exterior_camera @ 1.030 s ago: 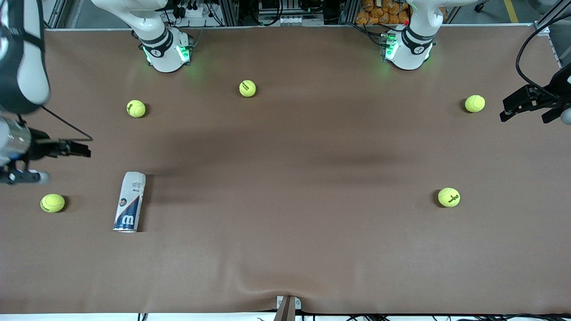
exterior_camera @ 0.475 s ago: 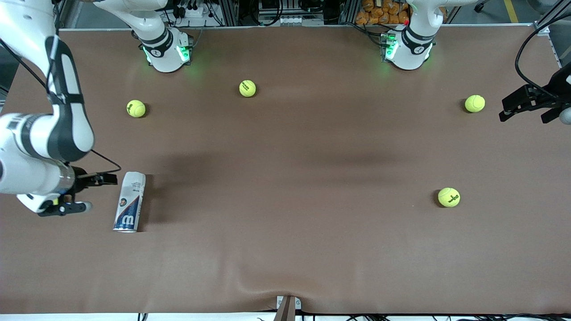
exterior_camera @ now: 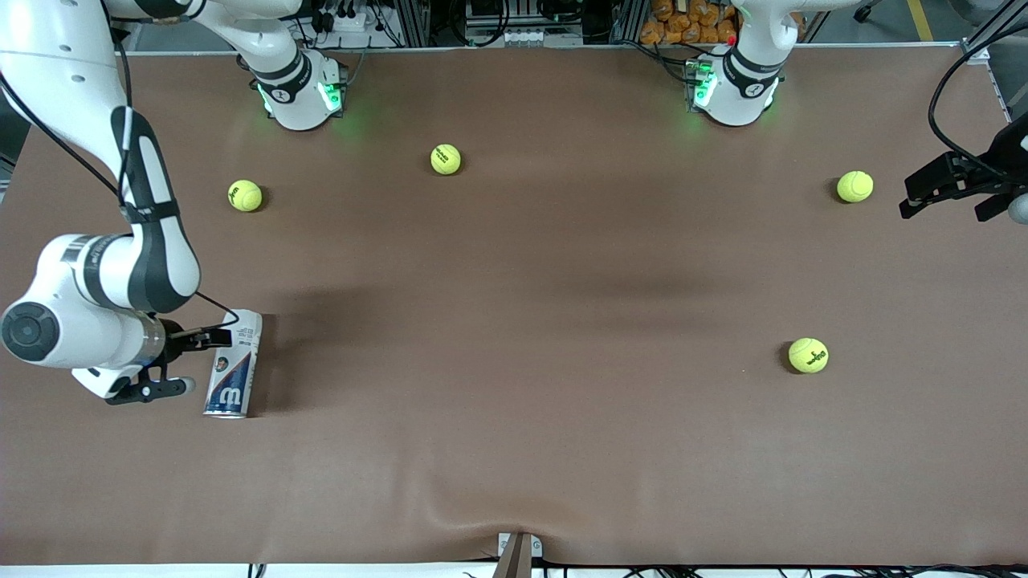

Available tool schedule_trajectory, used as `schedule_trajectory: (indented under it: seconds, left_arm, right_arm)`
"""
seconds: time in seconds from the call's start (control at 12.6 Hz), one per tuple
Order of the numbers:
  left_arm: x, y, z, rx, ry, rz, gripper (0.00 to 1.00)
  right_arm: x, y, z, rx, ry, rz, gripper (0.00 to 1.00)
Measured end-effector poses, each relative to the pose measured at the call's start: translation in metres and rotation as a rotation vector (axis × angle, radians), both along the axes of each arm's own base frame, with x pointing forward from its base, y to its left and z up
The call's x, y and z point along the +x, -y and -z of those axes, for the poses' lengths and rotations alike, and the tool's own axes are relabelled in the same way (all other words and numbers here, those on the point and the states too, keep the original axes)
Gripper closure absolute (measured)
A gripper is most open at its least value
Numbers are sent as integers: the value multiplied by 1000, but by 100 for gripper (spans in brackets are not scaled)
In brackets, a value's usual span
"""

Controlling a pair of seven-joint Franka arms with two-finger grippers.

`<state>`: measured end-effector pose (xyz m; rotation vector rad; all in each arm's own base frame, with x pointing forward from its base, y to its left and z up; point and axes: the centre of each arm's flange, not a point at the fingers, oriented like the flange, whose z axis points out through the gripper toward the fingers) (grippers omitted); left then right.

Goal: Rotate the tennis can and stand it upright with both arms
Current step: 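Reach the right gripper down to the lying tennis ball can, then close the right gripper around the middle of the can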

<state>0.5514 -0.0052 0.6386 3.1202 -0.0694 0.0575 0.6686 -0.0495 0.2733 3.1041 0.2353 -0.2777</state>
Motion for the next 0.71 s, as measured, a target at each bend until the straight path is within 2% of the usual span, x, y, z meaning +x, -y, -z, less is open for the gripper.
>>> schedule_trajectory:
  seconds: [0.4,0.71]
  left_arm:
    - [0,1,1,0,-4,2,0]
    - [-1,0,2,0,-12,3,0]
  right_arm:
    - [7,0,30,-6,34,-4,0]
    - [6,1,52,-8,22,-5,0]
